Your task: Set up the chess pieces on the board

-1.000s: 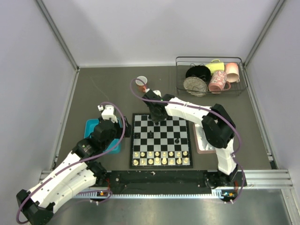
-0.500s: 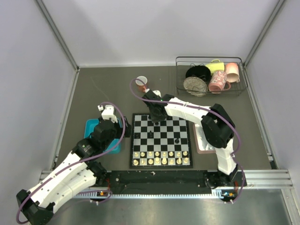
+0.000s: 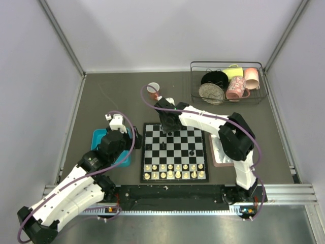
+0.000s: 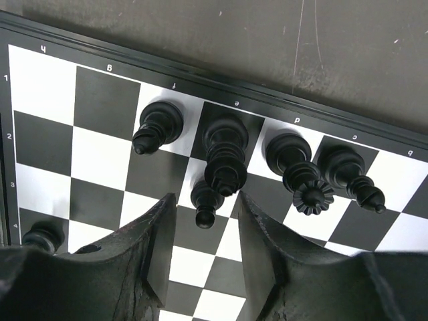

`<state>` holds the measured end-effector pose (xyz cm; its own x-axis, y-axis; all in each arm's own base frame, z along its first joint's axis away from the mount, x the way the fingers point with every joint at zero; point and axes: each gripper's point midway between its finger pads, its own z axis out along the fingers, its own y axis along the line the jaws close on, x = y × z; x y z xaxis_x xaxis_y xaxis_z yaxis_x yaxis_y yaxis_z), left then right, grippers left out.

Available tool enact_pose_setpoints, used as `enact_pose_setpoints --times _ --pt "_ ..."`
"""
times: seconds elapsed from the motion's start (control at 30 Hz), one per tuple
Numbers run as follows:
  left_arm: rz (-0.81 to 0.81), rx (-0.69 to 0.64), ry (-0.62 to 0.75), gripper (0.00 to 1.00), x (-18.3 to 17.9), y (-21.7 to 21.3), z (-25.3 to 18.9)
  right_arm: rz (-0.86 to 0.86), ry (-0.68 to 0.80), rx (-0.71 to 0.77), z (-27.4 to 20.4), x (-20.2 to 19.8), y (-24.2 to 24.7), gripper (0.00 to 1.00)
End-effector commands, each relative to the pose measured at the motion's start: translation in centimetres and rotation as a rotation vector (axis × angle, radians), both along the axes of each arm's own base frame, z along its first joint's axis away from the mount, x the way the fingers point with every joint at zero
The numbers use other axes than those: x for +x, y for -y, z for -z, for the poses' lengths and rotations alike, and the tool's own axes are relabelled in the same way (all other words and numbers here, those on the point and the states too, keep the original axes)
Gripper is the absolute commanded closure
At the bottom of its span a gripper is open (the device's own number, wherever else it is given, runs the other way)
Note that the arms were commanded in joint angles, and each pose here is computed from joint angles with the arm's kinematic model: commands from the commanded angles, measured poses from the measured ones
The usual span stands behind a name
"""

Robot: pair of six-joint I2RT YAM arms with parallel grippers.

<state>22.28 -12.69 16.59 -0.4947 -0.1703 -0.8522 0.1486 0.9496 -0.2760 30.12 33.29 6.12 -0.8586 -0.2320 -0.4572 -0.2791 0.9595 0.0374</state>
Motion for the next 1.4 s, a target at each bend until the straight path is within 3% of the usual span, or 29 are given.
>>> enact_pose_setpoints --times 0.0,0.17,0.37,0.7,1.37 --pt "0.002 -0.014 0.028 0.14 0.1 0.0 -0.8 -0.001 0.066 0.077 -3.9 -0.4 -0.4 0.56" --pt "0.006 -0.018 0.030 0.14 0.0 0.1 -0.9 0.043 0.157 0.138 -8.6 -1.2 1.9 0.50" --pt "0.007 -0.024 0.037 0.14 0.0 0.1 -1.2 0.186 0.204 0.191 -11.0 -2.0 9.0 0.48" --pt "0.014 -0.028 0.034 0.14 0.0 0.3 -1.2 0.485 0.135 0.114 -5.7 -2.9 22.8 0.48" --pt "0.024 -0.033 0.024 0.14 0.1 0.7 -1.3 0.627 0.046 0.033 0.0 -3.6 28.7 0.55"
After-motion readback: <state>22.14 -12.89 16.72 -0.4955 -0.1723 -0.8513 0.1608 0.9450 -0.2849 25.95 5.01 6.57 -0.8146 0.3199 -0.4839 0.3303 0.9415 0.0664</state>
